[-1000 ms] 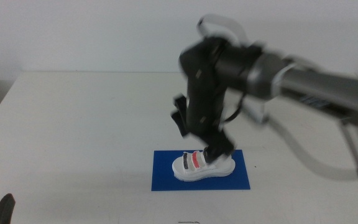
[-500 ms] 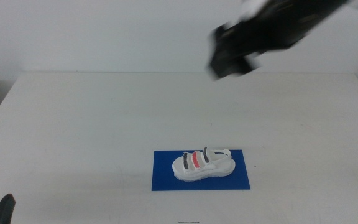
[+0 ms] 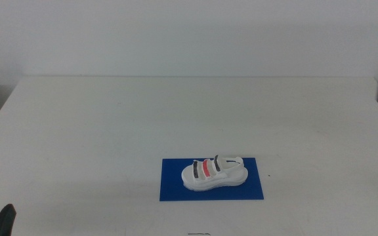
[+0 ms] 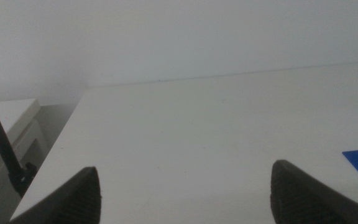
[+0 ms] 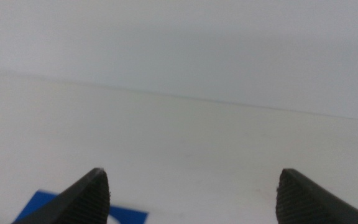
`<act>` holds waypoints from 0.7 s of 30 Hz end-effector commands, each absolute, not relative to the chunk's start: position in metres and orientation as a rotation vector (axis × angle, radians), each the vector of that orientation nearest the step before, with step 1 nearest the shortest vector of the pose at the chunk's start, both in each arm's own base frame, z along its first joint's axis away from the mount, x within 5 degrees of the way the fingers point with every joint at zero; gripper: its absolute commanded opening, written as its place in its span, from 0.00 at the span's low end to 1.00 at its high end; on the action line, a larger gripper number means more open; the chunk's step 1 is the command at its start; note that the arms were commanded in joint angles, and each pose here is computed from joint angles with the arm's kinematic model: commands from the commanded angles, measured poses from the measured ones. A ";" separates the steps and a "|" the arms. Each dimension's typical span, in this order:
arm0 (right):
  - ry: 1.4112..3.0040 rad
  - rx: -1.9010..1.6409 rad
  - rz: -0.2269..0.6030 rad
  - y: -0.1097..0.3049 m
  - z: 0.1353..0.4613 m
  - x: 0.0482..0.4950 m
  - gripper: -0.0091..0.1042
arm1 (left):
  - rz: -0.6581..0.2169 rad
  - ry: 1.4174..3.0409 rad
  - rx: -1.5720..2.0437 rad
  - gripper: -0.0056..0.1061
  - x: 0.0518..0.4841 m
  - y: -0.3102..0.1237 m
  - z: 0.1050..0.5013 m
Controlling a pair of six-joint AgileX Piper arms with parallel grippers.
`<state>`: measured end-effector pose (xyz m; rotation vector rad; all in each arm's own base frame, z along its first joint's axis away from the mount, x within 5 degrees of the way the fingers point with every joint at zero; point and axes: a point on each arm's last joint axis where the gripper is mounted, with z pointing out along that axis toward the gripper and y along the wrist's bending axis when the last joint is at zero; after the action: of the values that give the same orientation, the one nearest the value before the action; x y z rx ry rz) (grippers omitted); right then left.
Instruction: Use one arm to grab the shoe from the table and place it on the mat.
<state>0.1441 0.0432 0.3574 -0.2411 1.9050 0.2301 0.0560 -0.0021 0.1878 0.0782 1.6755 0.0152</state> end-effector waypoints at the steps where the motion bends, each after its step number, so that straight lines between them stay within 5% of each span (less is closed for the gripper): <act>1: 1.713 -0.175 0.216 0.033 0.355 0.134 0.91 | -0.005 1.571 0.058 0.89 0.055 -0.002 0.198; 12: 1.701 -0.170 0.186 0.020 0.264 0.089 0.91 | -0.005 1.571 0.058 0.89 0.055 -0.002 0.198; 21: 1.649 -0.169 0.185 0.015 0.224 0.065 0.91 | -0.005 1.571 0.058 0.89 0.055 -0.002 0.198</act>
<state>0.0647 0.0157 0.2125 -0.1711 1.7492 0.2020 0.0560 -0.0021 0.1878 0.0782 1.6755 0.0152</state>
